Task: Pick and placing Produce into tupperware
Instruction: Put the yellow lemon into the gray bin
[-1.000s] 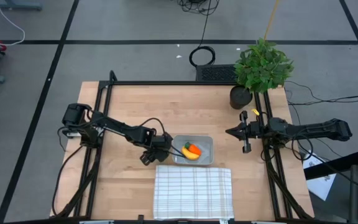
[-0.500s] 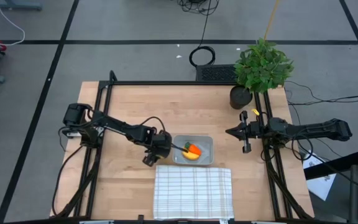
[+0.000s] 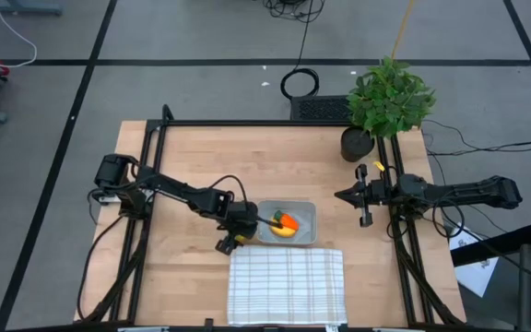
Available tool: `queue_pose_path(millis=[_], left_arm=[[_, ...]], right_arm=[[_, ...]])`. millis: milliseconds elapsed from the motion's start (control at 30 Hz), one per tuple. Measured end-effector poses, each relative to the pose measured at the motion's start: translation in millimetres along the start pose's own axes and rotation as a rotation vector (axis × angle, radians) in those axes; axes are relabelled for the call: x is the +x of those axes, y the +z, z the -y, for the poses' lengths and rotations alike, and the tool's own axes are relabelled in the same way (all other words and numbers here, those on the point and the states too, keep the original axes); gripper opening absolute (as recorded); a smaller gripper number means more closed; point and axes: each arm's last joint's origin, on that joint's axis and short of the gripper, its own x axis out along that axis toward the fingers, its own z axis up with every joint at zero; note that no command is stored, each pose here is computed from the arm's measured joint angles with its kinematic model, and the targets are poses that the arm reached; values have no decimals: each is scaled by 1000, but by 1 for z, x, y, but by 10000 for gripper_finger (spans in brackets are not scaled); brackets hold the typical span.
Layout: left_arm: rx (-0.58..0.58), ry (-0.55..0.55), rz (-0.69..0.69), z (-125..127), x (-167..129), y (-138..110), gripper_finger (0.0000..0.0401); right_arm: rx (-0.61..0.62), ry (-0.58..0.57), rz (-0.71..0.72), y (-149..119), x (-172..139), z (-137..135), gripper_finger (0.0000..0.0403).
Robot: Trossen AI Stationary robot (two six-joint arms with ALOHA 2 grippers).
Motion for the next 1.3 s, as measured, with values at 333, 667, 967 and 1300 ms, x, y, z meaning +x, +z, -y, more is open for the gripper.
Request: queue_pose_path(millis=[333,667,967,1300], left_arm=[[34,16,-29,1,0,-2,292],[35,15,-63,1,-1,-5,292],[230,16,-101,2,-1,-8,292],[237,29,-110,2,-2,-8,291]], right_arm=[[5,0,0,0,0,0,0],[5,0,0,0,0,0,0],[4,0,0,0,0,0,0],[2,0,0,0,0,0,0]])
